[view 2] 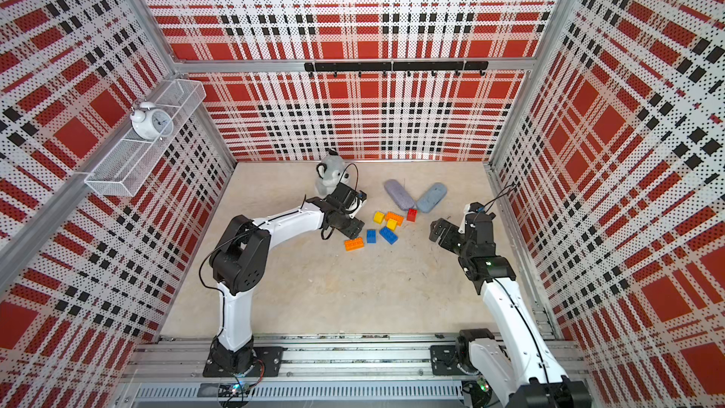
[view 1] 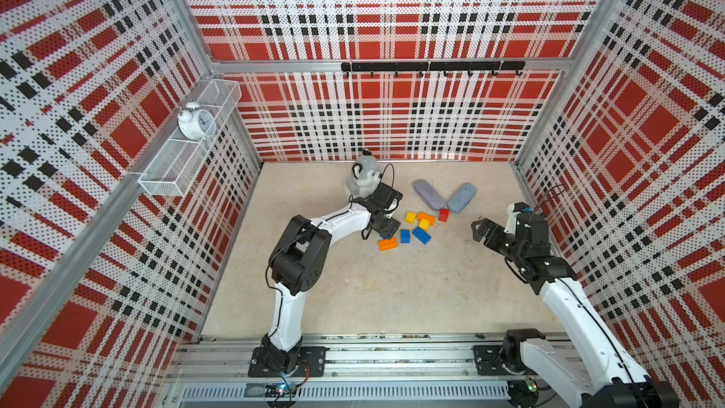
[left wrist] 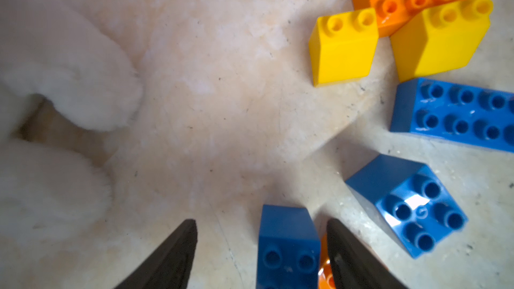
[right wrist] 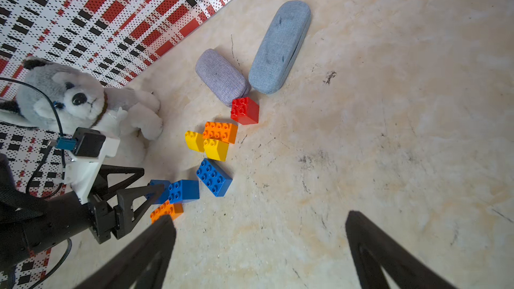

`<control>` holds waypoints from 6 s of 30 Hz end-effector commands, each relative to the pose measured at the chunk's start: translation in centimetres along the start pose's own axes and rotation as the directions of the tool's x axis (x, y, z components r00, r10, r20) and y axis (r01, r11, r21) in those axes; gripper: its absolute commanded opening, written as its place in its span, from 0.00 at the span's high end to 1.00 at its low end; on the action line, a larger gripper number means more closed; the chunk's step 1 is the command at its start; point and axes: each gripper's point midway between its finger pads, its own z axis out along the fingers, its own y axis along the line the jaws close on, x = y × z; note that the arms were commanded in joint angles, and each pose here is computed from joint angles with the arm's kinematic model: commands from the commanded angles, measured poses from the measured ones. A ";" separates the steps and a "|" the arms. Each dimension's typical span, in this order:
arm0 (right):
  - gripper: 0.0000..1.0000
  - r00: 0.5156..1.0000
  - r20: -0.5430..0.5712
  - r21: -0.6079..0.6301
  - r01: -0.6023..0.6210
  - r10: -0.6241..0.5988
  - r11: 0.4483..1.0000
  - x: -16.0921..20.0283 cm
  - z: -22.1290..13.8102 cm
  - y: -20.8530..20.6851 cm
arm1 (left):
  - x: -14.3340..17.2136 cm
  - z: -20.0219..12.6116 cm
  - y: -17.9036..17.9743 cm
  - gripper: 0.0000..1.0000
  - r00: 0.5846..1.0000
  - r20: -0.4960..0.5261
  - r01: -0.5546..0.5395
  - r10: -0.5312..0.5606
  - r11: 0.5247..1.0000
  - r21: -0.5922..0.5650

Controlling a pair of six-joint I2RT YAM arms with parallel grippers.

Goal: Assemble a fork with lego
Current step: Pick up the lego brick from the center of the board, then place the lego brick at the center of the board, then pick up the lego brick from the center of the board, then assemble the lego brick with the lego brick.

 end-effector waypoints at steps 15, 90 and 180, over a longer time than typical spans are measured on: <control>0.00 1.000 0.002 0.001 0.010 -0.010 1.000 -0.3 0.1 0.3 | 0.4 0.4 -1.5 0.71 0.997 -0.050 -0.051 0.055 0.996 0.080; 0.23 0.789 -0.472 -0.013 0.441 -0.394 0.898 13.3 14.1 15.1 | 6.3 -19.7 -4.0 0.02 0.810 0.578 -0.184 0.098 0.979 0.091; 0.76 0.437 -0.539 -0.277 0.715 -0.720 0.642 18.2 8.5 13.1 | 9.9 -16.8 -5.4 0.02 0.774 0.585 -0.328 0.242 0.944 0.045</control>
